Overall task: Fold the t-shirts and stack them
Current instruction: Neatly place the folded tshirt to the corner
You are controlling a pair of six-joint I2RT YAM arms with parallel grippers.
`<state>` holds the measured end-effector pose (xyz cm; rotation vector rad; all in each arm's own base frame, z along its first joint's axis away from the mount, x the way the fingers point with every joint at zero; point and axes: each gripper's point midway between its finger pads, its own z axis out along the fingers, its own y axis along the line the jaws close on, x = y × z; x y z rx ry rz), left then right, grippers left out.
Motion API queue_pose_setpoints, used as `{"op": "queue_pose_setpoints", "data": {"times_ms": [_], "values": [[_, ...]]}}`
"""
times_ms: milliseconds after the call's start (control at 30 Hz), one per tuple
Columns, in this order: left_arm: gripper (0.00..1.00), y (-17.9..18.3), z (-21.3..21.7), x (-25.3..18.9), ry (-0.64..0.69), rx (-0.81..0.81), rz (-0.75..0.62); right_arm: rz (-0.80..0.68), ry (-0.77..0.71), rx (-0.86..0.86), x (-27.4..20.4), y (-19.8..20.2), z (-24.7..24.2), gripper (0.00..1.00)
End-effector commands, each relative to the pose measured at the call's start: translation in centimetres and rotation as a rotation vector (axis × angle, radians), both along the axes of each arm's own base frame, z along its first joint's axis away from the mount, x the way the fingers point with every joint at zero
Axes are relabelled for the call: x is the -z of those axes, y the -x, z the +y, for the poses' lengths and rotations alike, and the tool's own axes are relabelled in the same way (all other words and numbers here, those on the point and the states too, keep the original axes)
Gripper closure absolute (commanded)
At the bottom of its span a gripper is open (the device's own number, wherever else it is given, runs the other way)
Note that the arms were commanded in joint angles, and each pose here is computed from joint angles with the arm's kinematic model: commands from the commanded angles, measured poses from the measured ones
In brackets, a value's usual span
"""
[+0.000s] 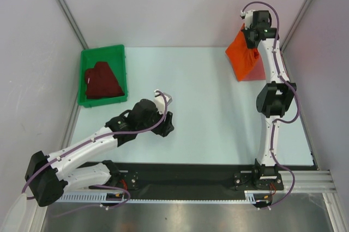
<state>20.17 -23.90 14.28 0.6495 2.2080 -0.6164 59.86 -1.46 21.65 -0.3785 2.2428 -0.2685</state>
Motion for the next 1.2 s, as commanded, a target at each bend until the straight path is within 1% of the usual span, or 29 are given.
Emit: {"op": "queue_pose_setpoints", "data": {"times_ms": [0,100,133,333,600,833,1000,1167], "values": [[0.4,0.8,0.8,-0.2,-0.002,0.011,0.01,-0.108,0.008,-0.007,-2.6,-1.8,-0.8,1.0],[0.4,1.7,1.2,0.2,-0.006,0.025,0.033,-0.101,0.0,-0.016,-2.2,-1.9,-0.6,1.0],[0.4,1.9,1.5,0.1,-0.009,0.026,0.034,-0.091,-0.001,0.011,-1.6,-1.9,-2.4,1.0],[0.39,2.7,1.7,-1.0,0.013,0.041,0.035,-0.083,0.004,0.023,-0.6,-2.5,-3.4,1.0],[0.39,2.1,1.6,-1.8,-0.012,0.049,0.024,-0.097,0.009,0.05,-0.3,-2.9,-5.1,1.0],[0.39,2.0,1.5,-1.5,-0.024,0.052,0.031,-0.084,0.007,0.082,0.2,-2.3,-7.6,1.0],[0.39,2.2,1.7,-1.2,-0.034,0.06,0.037,-0.086,0.001,0.087,0.4,-2.3,-8.5,1.0],[0.39,2.2,1.5,-1.2,-0.038,0.072,0.034,-0.057,-0.003,0.091,2.5,-2.8,-8.8,1.0]]}}
